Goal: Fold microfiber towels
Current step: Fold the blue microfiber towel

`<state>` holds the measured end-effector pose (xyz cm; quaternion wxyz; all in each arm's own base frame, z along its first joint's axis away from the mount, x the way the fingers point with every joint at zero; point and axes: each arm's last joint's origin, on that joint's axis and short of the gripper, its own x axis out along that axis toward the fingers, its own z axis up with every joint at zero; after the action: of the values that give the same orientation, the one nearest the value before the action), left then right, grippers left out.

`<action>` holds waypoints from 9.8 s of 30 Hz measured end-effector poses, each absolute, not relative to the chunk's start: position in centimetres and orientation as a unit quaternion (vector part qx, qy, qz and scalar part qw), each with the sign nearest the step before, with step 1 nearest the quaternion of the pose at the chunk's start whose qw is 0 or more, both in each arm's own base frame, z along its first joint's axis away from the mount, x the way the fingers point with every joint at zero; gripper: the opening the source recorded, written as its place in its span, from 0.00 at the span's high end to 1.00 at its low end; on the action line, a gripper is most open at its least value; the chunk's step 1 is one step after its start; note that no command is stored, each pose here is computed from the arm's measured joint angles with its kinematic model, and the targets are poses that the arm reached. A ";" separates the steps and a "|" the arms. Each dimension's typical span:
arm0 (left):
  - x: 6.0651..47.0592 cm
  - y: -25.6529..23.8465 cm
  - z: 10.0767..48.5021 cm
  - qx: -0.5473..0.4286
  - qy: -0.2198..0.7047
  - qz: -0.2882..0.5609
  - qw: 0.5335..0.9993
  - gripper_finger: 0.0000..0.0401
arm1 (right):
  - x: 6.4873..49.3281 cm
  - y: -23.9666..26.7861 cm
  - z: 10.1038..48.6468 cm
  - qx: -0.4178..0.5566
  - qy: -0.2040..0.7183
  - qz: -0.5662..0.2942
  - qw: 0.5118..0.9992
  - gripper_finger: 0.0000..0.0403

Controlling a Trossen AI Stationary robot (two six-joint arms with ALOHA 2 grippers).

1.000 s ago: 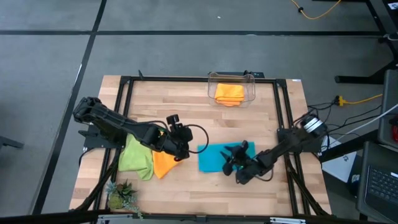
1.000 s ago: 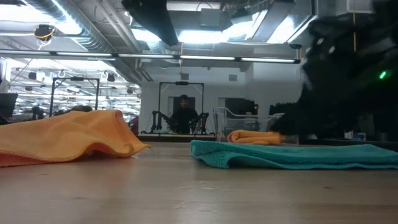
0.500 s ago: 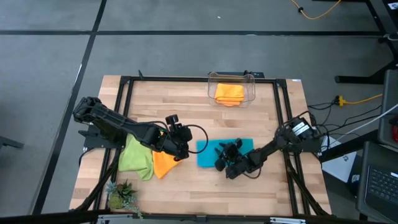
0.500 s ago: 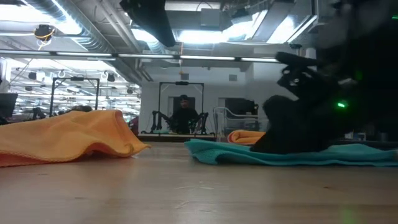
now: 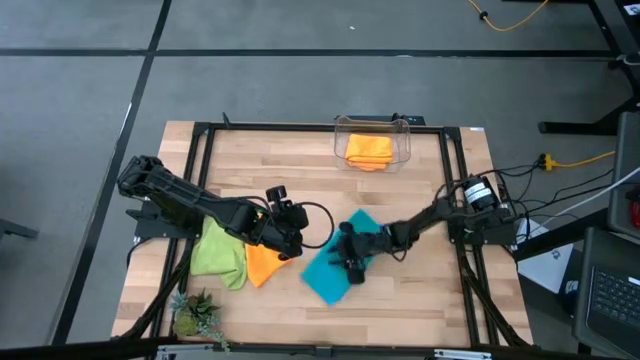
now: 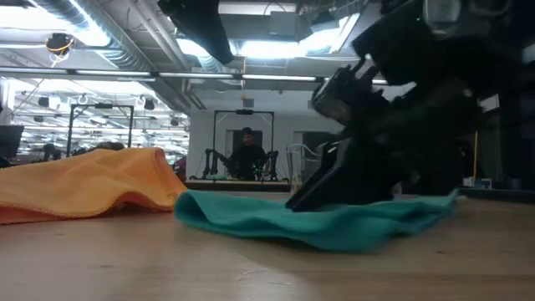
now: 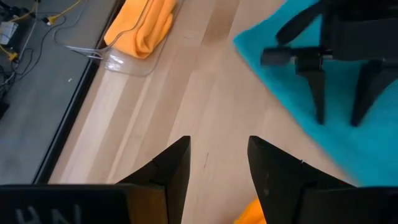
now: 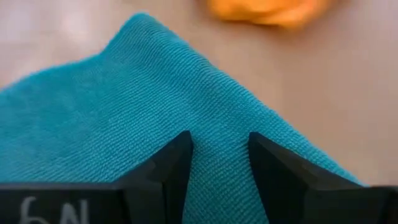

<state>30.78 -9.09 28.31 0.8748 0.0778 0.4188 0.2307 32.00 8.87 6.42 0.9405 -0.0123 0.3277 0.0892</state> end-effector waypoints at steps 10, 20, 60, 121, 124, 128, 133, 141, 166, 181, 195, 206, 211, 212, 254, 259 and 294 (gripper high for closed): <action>30.7 -9.3 28.3 0.079 0.423 0.226 0.874 0.62 | 33.3 2.3 6.6 0.096 0.327 0.237 0.910 0.63; 30.6 -9.4 28.3 0.078 0.423 0.225 0.874 0.62 | 34.6 1.5 11.3 0.116 0.299 0.166 0.932 0.67; 30.6 -9.4 28.3 0.069 0.419 0.229 0.876 0.62 | 32.7 11.0 5.0 0.053 0.273 -0.238 0.931 0.67; 33.5 -20.3 18.0 0.035 0.300 -0.095 0.948 0.41 | 26.3 18.4 16.4 0.004 0.353 0.176 0.919 0.55; 33.4 -20.6 17.5 0.057 0.304 -0.104 0.945 0.41 | 26.5 18.5 16.4 0.004 0.345 0.179 0.921 0.45; 33.7 -20.6 16.7 0.069 0.311 -0.111 0.941 0.42 | 26.5 18.6 16.4 -0.019 0.338 0.188 0.922 0.36; 34.2 -20.4 14.4 0.080 0.338 -0.102 0.932 0.41 | 26.9 18.8 15.2 -0.036 0.343 0.192 0.919 0.34; 34.1 -20.1 12.5 0.098 0.373 -0.092 0.918 0.41 | 27.3 18.9 11.2 -0.096 0.382 0.156 0.906 0.35; 34.0 -19.0 10.9 0.116 0.432 -0.077 0.891 0.46 | 27.6 18.7 9.5 -0.095 0.403 0.136 0.900 0.38; 34.0 -18.6 10.6 0.121 0.439 -0.073 0.887 0.68 | 27.6 18.5 9.4 -0.100 0.405 0.129 0.900 0.75; 34.2 -19.6 10.8 0.114 0.403 -0.078 0.905 0.99 | 27.7 18.5 9.5 -0.101 0.391 0.116 0.907 0.98; 34.7 -22.0 12.8 0.114 0.401 -0.107 0.902 1.00 | 27.9 20.3 12.4 -0.066 0.360 0.119 0.923 0.99; 35.0 -23.5 15.2 0.144 0.414 -0.087 0.895 1.00 | 27.7 21.5 13.7 -0.071 0.371 0.080 0.922 0.99; 35.0 -23.8 15.8 0.152 0.414 -0.080 0.894 1.00 | 27.9 21.8 14.2 -0.073 0.368 0.076 0.924 0.99; 36.7 -12.1 16.4 0.292 0.565 0.144 0.758 1.00 | 32.8 11.1 13.9 -0.275 0.440 -0.220 0.826 0.99; 37.0 -11.0 15.9 0.268 0.571 0.141 0.763 1.00 | 32.8 10.0 13.0 -0.270 0.434 -0.217 0.831 0.99; 35.9 -11.9 19.1 0.249 0.561 0.265 0.744 0.60 | 31.3 10.7 16.7 -0.242 0.365 -0.263 0.860 0.58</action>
<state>35.92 -11.92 19.14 0.7436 0.2493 0.5612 0.2645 31.29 10.72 16.74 0.8596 -0.2419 0.3652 -0.2632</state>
